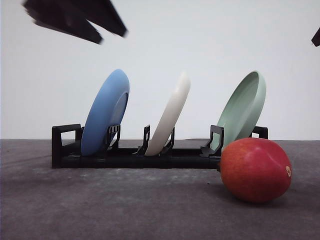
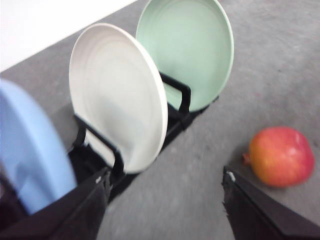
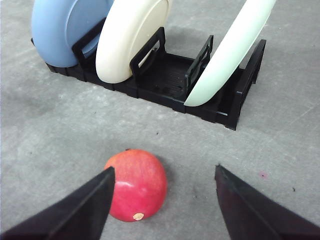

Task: Place pomegranate in white plate

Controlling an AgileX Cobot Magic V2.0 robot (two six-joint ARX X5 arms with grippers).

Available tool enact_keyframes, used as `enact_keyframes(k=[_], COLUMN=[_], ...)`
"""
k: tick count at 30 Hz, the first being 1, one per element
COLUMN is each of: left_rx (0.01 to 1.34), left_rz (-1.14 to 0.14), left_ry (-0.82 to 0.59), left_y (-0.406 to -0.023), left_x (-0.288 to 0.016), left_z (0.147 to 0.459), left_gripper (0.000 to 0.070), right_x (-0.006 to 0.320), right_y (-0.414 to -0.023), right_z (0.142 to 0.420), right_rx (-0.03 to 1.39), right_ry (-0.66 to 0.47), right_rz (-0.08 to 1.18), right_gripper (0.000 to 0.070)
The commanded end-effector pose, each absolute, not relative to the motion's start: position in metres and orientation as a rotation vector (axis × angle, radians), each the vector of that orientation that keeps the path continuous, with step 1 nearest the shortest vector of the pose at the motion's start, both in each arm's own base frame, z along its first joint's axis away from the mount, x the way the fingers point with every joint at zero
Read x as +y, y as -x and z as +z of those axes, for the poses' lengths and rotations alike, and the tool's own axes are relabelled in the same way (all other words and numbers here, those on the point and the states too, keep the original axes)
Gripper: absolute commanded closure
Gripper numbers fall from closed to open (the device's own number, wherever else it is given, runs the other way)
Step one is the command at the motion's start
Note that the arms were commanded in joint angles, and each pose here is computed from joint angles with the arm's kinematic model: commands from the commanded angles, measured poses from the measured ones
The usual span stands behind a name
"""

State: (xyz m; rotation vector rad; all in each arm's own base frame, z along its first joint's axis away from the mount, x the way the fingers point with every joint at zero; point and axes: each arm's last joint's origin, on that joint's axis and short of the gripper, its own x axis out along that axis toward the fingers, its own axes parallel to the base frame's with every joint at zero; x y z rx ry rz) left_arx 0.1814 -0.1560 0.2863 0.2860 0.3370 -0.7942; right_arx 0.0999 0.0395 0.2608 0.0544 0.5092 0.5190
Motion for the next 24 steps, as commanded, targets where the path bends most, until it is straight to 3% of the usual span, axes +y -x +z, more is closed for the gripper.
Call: enact_keyframes(k=[1,11,24], left_rx=[0.300,0.218,0.275], left_rz=[-0.794,-0.783,-0.655], left_ry=[-0.250,-0.136,-0.184], left_y=[-0.189,-0.220,-0.266], left_x=[-0.168,-0.217,-0.261], left_z=[0.289,0.257,0.234], left_gripper=[0.0270,0.0271,0.0273], right_x=[0.040,0.040,0.040], right_y=[-0.100,-0.100,-0.100], right_z=[0.267,0.267,0.267], right_rx=[0.479,0.480,0.479], right_ry=[-0.045,-0.045,-0.045], right_rz=[0.529,0.529,0.528], right_gripper=[0.0300,0.0300,0.0300])
